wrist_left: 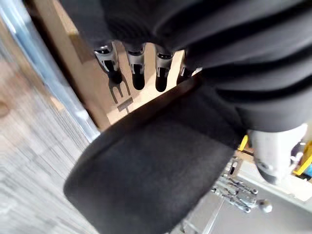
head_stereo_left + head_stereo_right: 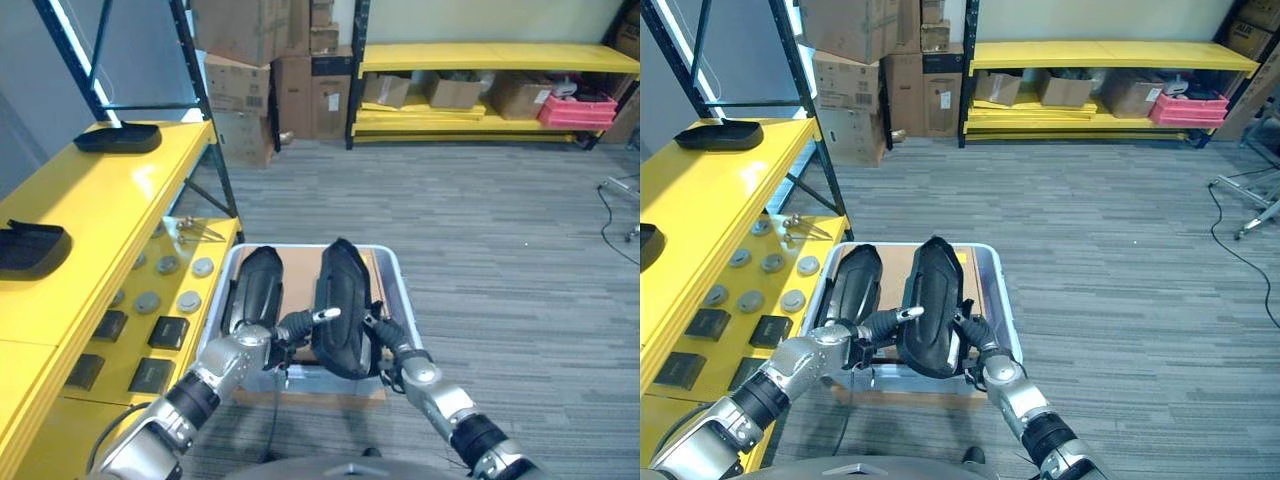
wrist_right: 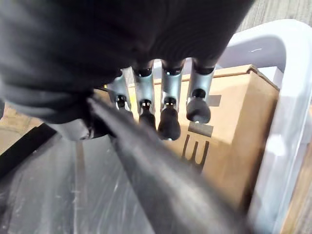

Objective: Move parts from the plastic box to the shelf.

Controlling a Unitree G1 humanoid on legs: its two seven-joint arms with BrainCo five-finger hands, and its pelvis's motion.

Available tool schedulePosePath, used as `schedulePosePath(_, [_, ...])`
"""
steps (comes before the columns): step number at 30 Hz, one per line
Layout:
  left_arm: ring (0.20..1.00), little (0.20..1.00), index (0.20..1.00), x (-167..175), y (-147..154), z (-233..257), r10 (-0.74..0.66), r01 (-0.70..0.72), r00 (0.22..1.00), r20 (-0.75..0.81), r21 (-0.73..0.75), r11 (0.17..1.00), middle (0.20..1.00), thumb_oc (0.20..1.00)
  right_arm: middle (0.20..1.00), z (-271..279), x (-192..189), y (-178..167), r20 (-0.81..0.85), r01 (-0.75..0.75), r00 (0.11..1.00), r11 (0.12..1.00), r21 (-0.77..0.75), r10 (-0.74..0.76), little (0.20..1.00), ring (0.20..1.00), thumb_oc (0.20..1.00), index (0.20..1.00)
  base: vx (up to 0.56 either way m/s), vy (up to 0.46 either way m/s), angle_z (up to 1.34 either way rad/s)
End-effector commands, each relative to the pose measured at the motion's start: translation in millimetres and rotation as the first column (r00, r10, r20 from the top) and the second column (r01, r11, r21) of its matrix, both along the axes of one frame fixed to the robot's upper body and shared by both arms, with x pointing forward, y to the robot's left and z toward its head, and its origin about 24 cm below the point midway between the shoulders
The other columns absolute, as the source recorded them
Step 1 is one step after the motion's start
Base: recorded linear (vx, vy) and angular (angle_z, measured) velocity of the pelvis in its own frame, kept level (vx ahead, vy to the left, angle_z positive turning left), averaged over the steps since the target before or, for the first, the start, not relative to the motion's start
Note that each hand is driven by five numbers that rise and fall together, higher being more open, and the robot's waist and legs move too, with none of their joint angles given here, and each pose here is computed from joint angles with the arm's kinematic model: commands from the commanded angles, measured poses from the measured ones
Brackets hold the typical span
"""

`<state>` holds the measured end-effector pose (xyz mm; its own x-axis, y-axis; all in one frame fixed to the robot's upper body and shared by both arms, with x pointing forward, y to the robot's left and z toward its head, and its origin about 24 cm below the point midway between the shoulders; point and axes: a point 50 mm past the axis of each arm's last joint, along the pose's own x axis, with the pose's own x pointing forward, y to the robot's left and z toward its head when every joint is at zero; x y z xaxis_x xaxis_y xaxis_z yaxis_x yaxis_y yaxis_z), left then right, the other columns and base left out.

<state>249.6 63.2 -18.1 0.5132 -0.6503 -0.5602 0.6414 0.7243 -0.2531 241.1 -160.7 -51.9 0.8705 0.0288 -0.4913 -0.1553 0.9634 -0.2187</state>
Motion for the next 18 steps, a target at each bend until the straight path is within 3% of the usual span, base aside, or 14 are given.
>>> schedulePosePath(1, [1.0,1.0,1.0,21.5,-14.7,23.7,-0.081,0.074,0.983,0.162,0.051,0.996,1.0,1.0,0.2,39.8,39.7,25.9,0.182,-0.107,0.978,0.994,0.003,0.105,0.2,0.2,0.2,0.2,0.0,0.0,0.0])
schedulePosePath(3, [1.0,1.0,1.0,25.5,-9.4,26.5,-0.107,0.083,0.973,0.206,0.122,0.989,1.0,1.0,0.2,39.1,41.0,24.5,0.178,-0.119,0.977,0.993,-0.019,0.12,0.2,0.2,0.2,0.2,0.04,0.01,0.0])
schedulePosePath(7, [1.0,1.0,1.0,24.3,-9.4,24.6,-0.086,0.073,0.983,0.164,0.086,0.994,1.0,1.0,0.2,38.6,42.5,23.7,0.171,-0.118,0.978,0.993,-0.011,0.118,0.2,0.2,0.2,0.2,0.04,0.006,0.01])
schedulePosePath(8, [0.564,0.564,0.564,23.9,-9.1,24.0,-0.072,0.06,0.986,0.152,0.083,0.995,0.564,0.564,0.2,37.9,42.3,23.4,0.169,-0.116,0.979,0.993,-0.009,0.116,0.2,0.2,0.2,0.2,0.0,0.0,0.0])
schedulePosePath(9, [0.2,0.2,0.2,23.8,-8.5,22.6,-0.049,0.038,0.988,0.145,0.08,0.996,0.2,0.2,0.2,37.1,42.5,23.4,0.167,-0.114,0.979,0.993,-0.006,0.114,0.2,0.2,0.2,0.2,0.0,0.0,0.0])
schedulePosePath(18, [0.2,0.2,0.2,17.2,-8.5,7.2,0.033,-0.035,0.997,0.065,0.028,0.999,0.2,0.2,0.2,31.6,40.5,21.0,0.175,-0.067,0.983,0.998,0.014,0.064,0.2,0.2,0.2,0.2,0.0,0.0,0.0])
